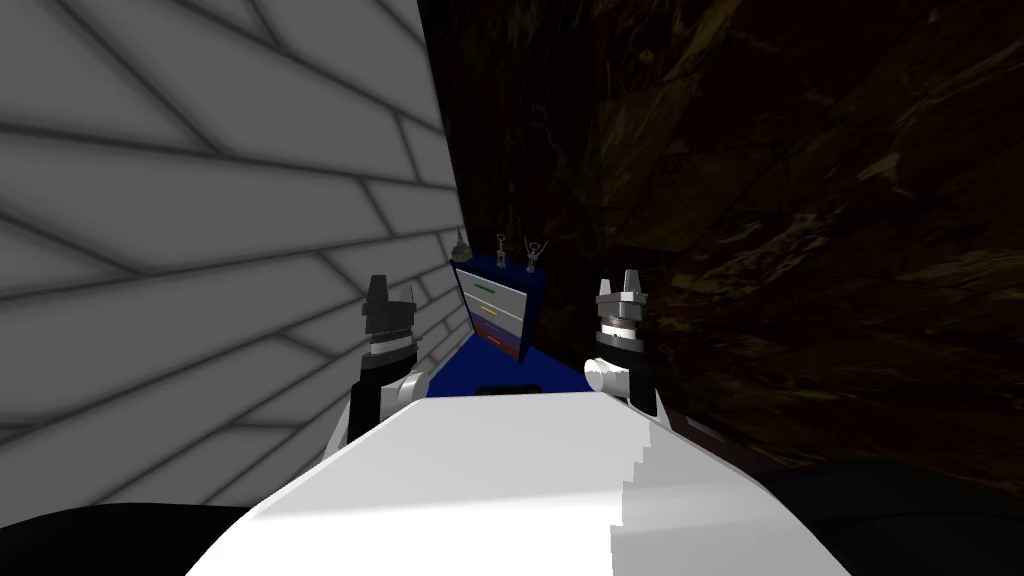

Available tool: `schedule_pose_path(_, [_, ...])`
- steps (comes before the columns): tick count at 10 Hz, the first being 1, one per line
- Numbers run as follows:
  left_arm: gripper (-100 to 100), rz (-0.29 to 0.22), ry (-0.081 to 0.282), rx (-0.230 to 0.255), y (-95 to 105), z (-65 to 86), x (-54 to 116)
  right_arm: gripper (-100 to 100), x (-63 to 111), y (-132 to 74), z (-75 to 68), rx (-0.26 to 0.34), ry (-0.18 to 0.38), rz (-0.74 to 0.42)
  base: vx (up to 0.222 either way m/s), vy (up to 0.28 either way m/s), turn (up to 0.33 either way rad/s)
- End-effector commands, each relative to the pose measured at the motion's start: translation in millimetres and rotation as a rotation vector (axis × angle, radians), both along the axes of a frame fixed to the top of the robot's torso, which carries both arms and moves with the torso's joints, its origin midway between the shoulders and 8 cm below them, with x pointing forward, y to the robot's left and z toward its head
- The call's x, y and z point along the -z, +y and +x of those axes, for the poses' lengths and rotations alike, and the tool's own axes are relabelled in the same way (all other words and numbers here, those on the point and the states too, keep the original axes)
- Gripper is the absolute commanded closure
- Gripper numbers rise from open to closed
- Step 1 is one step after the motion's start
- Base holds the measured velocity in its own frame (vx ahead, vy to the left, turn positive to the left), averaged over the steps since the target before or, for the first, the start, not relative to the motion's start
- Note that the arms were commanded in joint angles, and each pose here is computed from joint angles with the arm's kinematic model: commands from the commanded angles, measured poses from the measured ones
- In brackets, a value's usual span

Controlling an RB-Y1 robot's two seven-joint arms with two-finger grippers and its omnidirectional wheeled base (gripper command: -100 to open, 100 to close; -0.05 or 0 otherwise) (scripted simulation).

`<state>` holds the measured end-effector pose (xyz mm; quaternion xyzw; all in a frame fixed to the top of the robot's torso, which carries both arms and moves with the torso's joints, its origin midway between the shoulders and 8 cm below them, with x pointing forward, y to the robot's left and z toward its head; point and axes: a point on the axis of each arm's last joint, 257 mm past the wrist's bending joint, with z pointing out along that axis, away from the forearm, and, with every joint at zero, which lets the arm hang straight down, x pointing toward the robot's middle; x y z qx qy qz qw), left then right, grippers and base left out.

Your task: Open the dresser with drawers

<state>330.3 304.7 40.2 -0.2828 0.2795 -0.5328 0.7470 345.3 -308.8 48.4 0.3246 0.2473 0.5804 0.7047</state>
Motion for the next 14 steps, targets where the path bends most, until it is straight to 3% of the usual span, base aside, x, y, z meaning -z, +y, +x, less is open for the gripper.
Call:
schedule_pose_path(1, [0,0.0,0.0,0.0,0.0,0.0,0.0,0,0.0,0.0,0.0,0.0,0.0,0.0,0.0,0.0,0.0])
schedule_pose_path(9, [0,0.0,0.0,0.0,0.0,-0.1,-0.2,0,-0.2,0.0,-0.1,0.0,0.0,0.0,0.0,0.0,0.0])
schedule_pose_path(10, [-100,0.032,0.03,0.021,-4.6,4.3,4.4,0,-0.2,0.0,-0.1,0.0,0.0,0.0,0.023,0.005,-0.049])
schedule_pose_path(12, [-100,0.053,0.065,0.037,-7.7,8.9,10.4,0,0.1,0.0,0.0,0.0,0.0,0.0,0.042,0.009,-0.074])
schedule_pose_path(14, [-100,0.068,0.128,0.056,-11.0,16.0,21.1,0,0.2,0.0,0.0,0.0,0.0,0.0,0.076,0.004,-0.134])
